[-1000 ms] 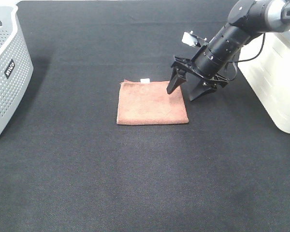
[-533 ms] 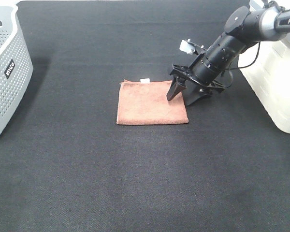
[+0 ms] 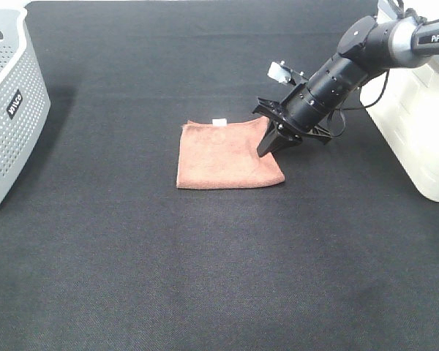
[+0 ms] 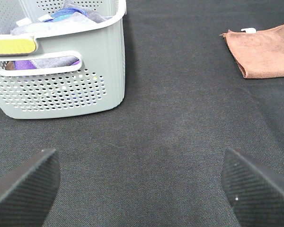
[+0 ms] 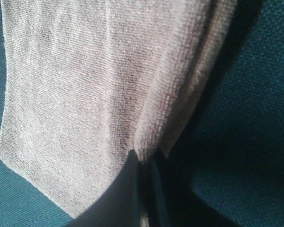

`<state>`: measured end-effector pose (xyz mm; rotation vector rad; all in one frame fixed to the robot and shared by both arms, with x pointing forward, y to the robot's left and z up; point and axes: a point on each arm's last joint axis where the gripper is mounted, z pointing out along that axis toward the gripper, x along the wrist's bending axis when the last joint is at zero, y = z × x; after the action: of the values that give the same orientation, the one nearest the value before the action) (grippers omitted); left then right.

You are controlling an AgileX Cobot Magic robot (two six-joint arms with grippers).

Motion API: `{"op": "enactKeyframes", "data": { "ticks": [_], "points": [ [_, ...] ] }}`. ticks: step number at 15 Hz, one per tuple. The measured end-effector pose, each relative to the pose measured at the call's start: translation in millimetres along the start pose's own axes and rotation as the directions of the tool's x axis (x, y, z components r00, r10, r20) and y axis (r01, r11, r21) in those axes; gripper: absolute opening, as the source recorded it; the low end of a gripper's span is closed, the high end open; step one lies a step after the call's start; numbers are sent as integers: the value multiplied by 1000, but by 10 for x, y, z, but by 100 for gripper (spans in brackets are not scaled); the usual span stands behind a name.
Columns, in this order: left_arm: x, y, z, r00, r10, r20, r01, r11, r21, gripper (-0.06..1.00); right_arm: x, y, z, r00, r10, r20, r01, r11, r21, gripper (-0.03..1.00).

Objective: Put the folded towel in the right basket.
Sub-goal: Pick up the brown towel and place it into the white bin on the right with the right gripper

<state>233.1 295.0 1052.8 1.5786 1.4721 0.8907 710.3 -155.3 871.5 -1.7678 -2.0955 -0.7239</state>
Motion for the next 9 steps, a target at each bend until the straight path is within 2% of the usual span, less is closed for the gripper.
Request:
{"op": "enactKeyframes", "data": {
  "ticks": [3,5,7,9],
  "points": [
    [0,0,0,1000,0,0,0,1000,0,88,163,56,-250,999,-33,-5,33,998,-47,0],
    [0,0,0,1000,0,0,0,1000,0,88,401,88,-620,996,-88,-9,86,992,-95,0],
    [0,0,0,1000,0,0,0,1000,0,88,602,78,-970,989,-150,16,150,979,-135,0],
    [0,0,0,1000,0,0,0,1000,0,88,816,48,-1385,973,-219,73,230,952,-200,0]
  ]
}}
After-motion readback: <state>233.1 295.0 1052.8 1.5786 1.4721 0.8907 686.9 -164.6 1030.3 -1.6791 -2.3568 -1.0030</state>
